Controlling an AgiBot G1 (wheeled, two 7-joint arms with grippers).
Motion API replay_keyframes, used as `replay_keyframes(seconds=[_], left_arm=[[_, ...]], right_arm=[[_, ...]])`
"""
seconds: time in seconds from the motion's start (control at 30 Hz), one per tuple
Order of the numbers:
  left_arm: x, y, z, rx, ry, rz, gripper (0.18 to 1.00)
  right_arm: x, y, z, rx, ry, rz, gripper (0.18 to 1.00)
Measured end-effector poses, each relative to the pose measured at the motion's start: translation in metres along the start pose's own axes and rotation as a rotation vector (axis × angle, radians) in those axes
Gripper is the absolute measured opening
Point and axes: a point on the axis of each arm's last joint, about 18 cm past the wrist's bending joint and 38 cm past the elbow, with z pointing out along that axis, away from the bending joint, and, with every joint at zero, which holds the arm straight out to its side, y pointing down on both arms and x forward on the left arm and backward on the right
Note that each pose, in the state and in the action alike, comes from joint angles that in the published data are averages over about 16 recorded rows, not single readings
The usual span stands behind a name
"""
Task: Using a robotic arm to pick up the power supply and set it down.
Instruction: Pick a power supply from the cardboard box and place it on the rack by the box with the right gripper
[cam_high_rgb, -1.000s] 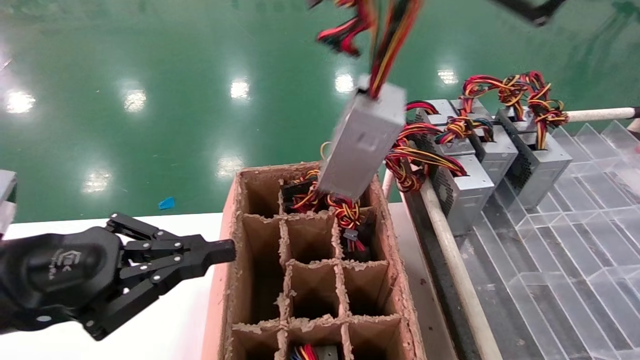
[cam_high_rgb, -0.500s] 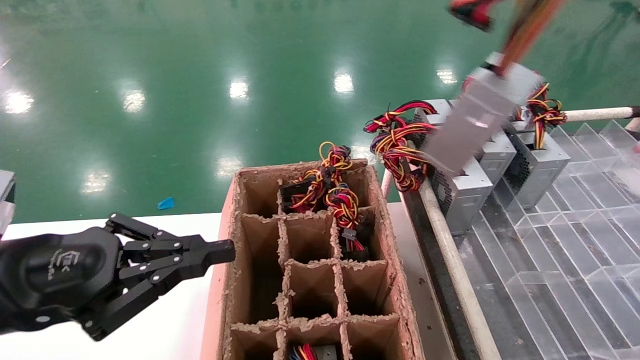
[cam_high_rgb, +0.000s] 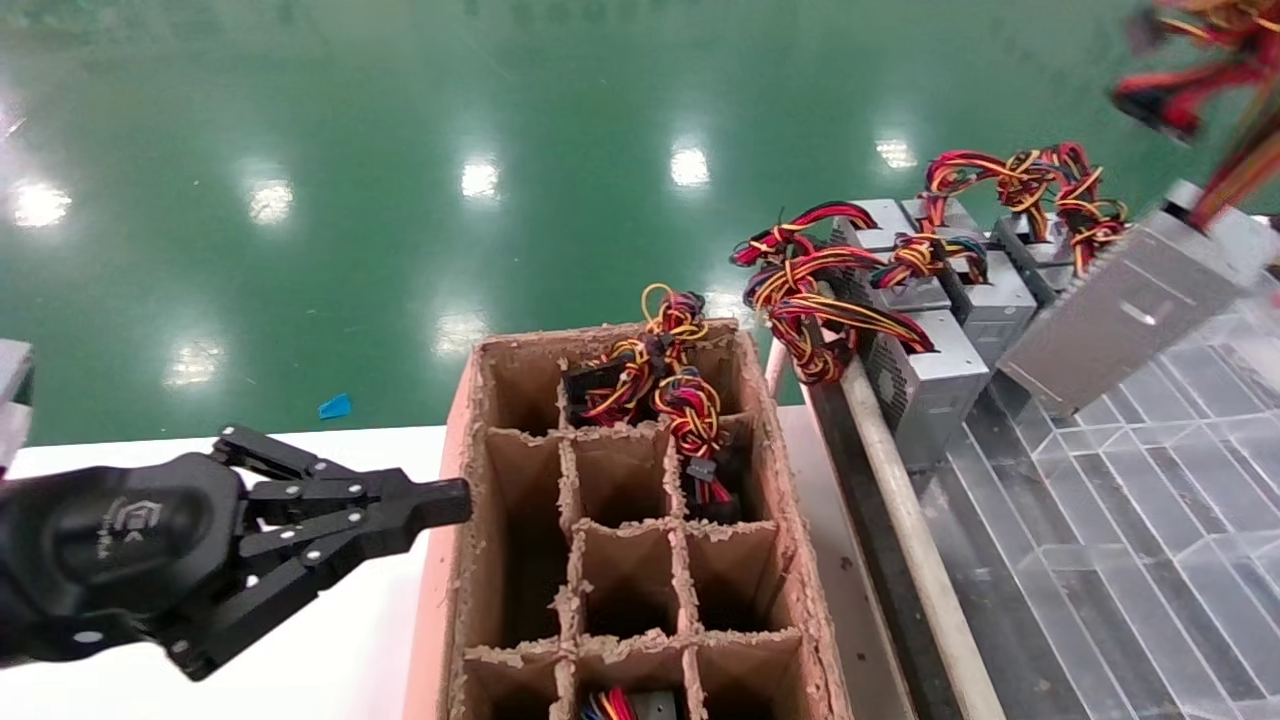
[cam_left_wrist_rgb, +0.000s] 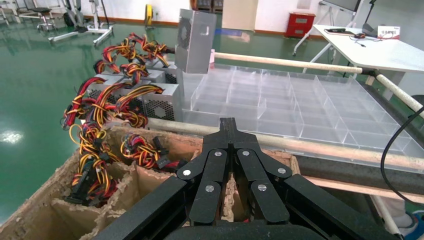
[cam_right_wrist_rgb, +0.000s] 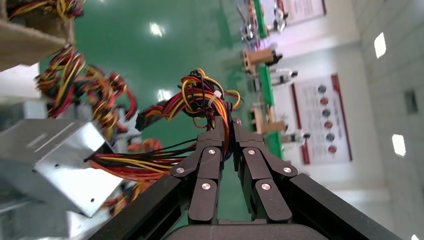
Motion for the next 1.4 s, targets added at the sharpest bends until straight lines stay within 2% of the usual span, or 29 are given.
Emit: replay_keyframes(seconds=[0.3, 0.57, 1.0, 1.4], left_arm=[[0.0, 0.0, 0.0, 0.0, 0.0, 0.0, 0.191], [0.0, 0.0, 0.0, 0.0, 0.0, 0.0, 0.191], [0.0, 0.0, 0.0, 0.0, 0.0, 0.0, 0.191], [0.0, 0.0, 0.0, 0.0, 0.0, 0.0, 0.191]], right_arm=[[-0.032, 0.028, -0.023, -0.068, -0.016, 0.093, 0.207], [-0.06, 0.046, -0.023, -0.083, -0.043, 0.16, 0.207], [-0.096, 0.054, 0.03, 0.006, -0.095, 0.203, 0.206], [-0.101, 0.05, 0.074, 0.076, -0.081, 0.19, 0.206]])
